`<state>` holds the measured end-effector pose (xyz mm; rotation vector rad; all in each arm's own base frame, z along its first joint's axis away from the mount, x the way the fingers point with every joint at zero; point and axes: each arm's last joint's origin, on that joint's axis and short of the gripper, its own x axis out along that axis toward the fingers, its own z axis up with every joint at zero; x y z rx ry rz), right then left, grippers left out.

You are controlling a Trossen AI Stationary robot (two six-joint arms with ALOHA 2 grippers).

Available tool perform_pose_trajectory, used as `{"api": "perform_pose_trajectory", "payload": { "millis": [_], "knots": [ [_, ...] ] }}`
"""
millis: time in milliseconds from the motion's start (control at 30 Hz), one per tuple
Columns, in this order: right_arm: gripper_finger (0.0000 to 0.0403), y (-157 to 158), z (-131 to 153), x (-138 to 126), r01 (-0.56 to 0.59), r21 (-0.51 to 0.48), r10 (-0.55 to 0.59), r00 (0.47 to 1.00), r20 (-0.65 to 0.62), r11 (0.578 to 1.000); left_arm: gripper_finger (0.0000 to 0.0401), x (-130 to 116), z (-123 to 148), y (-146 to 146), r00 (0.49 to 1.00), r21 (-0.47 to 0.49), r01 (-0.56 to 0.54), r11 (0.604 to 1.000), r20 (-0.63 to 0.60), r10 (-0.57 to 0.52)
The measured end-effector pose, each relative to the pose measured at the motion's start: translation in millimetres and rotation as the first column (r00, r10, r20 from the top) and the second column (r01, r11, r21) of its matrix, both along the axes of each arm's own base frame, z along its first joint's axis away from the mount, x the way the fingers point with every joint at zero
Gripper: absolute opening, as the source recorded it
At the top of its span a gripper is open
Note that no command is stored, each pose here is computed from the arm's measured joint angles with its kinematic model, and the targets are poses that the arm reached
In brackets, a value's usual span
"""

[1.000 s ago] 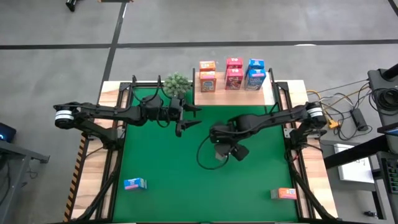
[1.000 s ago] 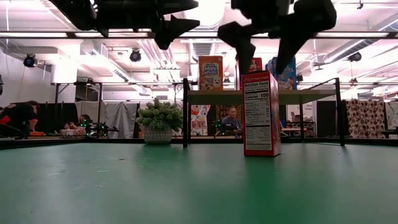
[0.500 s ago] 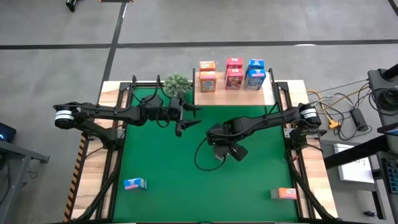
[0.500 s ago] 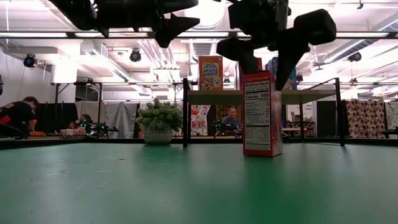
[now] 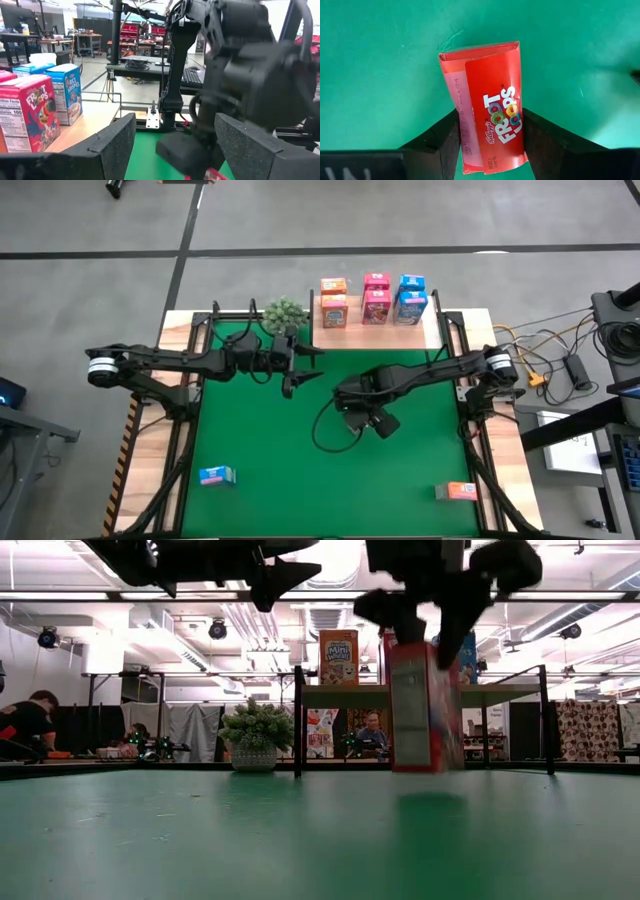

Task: Stack cereal on shelf
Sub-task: Put the red cereal box on the shelf aligned with the other red cereal box

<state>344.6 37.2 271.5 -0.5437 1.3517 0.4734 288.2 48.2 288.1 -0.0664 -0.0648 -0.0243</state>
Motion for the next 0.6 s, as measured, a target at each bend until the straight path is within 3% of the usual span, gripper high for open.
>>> {"api": "perform_pose_trajectory", "payload": {
  "millis": [167,367,600],
  "knots": [
    [0.0176,-8.6,37.3,-4.6,0.147,0.019,-0.147,0.989,-0.012,0.989,0.0256,-3.2,4.6,-0.4,1.000,0.020,-0.002,1.000,0.016,0.002],
    [0.0176,-35.9,92.6,-17.0,0.318,0.044,-0.319,0.948,0.015,0.947,0.0256,-6.5,9.7,-1.0,0.999,0.026,-0.002,1.000,0.035,0.002],
    [0.0176,-82.4,140.2,-38.5,0.401,0.086,-0.410,0.896,0.170,0.912,0.0256,-6.6,9.3,-1.0,1.000,0.025,-0.002,1.000,0.029,0.001]
  ]
}}
